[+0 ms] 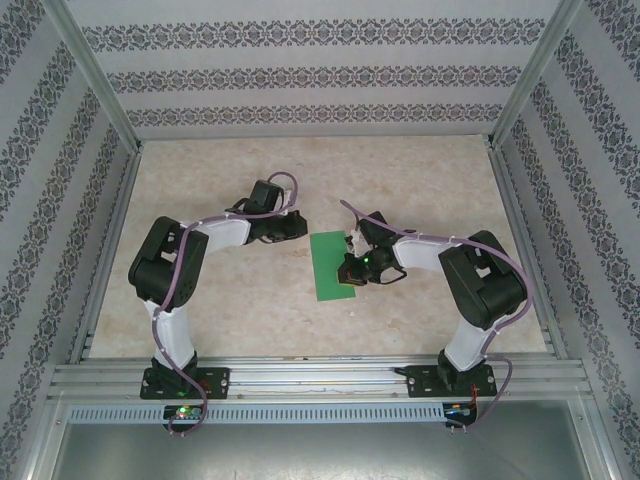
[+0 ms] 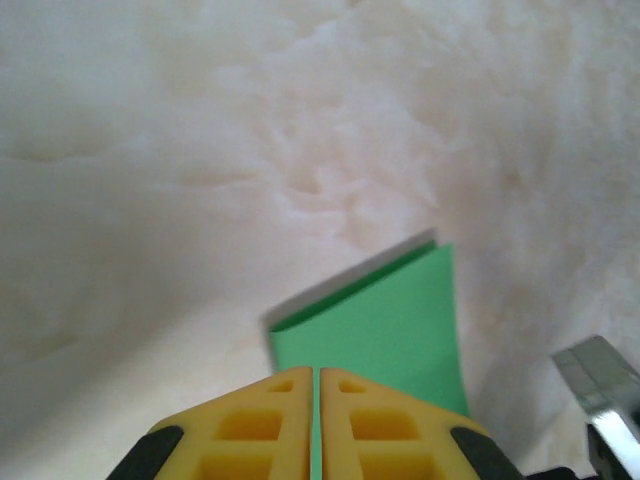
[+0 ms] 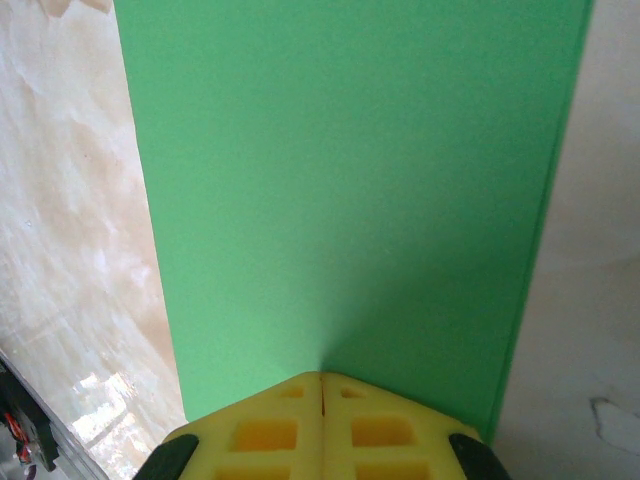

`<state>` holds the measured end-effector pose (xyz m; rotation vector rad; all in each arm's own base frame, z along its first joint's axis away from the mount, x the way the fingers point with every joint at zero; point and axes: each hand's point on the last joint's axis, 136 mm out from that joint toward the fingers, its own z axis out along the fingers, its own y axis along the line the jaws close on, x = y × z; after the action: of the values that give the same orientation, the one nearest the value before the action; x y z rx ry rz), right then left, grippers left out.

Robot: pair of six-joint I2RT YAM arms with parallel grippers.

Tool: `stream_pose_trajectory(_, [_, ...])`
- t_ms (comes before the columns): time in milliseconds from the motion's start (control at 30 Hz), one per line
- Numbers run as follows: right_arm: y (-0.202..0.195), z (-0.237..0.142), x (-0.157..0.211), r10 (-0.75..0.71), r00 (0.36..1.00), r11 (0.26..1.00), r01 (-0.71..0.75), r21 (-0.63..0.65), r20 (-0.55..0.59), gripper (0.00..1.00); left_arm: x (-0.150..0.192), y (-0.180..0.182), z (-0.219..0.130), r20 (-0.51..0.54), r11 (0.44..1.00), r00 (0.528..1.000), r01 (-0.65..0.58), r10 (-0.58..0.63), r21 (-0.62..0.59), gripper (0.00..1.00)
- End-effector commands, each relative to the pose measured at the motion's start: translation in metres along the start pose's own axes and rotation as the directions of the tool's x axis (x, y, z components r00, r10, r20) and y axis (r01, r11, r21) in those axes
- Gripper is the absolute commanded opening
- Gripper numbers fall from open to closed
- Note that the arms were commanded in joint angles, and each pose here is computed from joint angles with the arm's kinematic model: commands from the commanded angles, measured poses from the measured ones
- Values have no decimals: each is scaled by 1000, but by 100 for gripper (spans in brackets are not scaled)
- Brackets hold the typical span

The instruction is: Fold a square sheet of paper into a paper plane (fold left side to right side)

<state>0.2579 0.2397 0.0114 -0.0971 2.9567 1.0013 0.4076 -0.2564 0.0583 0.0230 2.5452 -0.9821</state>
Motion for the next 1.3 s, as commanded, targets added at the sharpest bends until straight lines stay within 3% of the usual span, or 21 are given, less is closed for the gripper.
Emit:
stream_pose_trajectory(0, [-61, 14, 35, 101, 991, 969, -79, 235, -84, 0, 13, -26, 14, -26, 994, 999, -18, 21, 106, 11])
stream_pose_trajectory(333, [-61, 14, 36, 100, 991, 969, -77, 237, -87, 0, 19, 0, 44, -50, 1000, 999, 11, -9, 28, 11])
stream_pose_trajectory(500, [-62, 14, 37, 100, 991, 968, -76, 239, -92, 0, 18, 23, 46, -39, 997, 999, 8, -11, -73, 11])
stream_pose_trajectory(833, [-61, 14, 37, 103, 990, 968, -79, 236, -92, 0, -5, 48, 43, -23, 989, 1000, 8, -12, -149, 11])
stream_pose_trajectory(1067, [-60, 14, 36, 105, 991, 969, -83, 231, -86, 0, -24, 45, 33, -8, 989, 1000, -13, 12, -148, 11])
stream_pose_trajectory(1267, [-53, 17, 32, 109, 992, 975, -95, 201, -64, 0, -20, 11, 3, 14, 993, 998, -61, 63, -99, 11])
